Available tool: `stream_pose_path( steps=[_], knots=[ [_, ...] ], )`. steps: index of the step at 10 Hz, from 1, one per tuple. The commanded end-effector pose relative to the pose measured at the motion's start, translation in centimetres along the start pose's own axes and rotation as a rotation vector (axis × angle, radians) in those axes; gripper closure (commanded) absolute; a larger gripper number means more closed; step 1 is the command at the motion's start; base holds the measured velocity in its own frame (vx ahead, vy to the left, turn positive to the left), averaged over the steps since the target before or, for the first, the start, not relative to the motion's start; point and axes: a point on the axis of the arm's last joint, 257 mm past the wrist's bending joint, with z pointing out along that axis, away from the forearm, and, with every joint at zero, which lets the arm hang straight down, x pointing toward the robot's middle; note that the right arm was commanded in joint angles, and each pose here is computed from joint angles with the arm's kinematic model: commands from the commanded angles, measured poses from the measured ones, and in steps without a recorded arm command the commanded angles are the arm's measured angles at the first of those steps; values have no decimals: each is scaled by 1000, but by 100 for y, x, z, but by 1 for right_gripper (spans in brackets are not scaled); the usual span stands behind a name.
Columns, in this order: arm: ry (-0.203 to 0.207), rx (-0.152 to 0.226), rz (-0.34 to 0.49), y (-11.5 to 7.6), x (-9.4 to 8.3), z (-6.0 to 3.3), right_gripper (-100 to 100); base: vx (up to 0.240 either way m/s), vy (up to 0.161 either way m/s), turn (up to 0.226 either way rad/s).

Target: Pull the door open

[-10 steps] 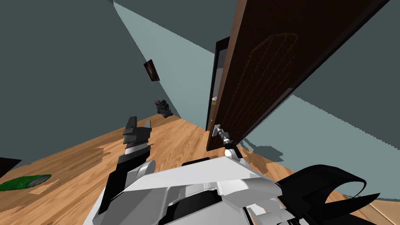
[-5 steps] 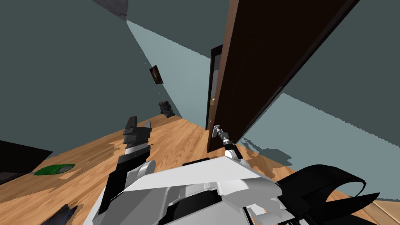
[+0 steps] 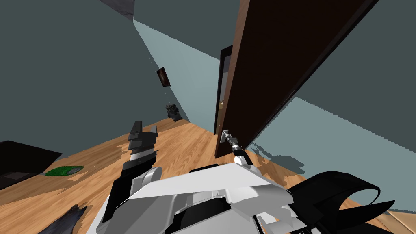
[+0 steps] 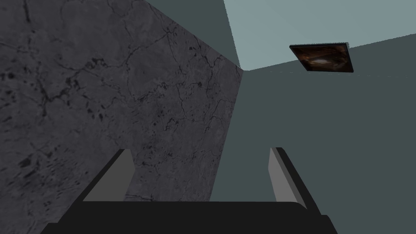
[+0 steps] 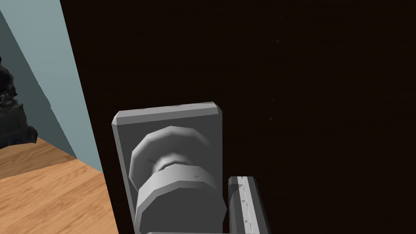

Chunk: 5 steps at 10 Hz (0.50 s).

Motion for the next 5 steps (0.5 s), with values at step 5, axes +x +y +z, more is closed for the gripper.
stream_pose_path(
  steps=[5],
  knots=[
    [-19,36,17,-210,-62,-45,-100,-26,-15,12]
  ],
)
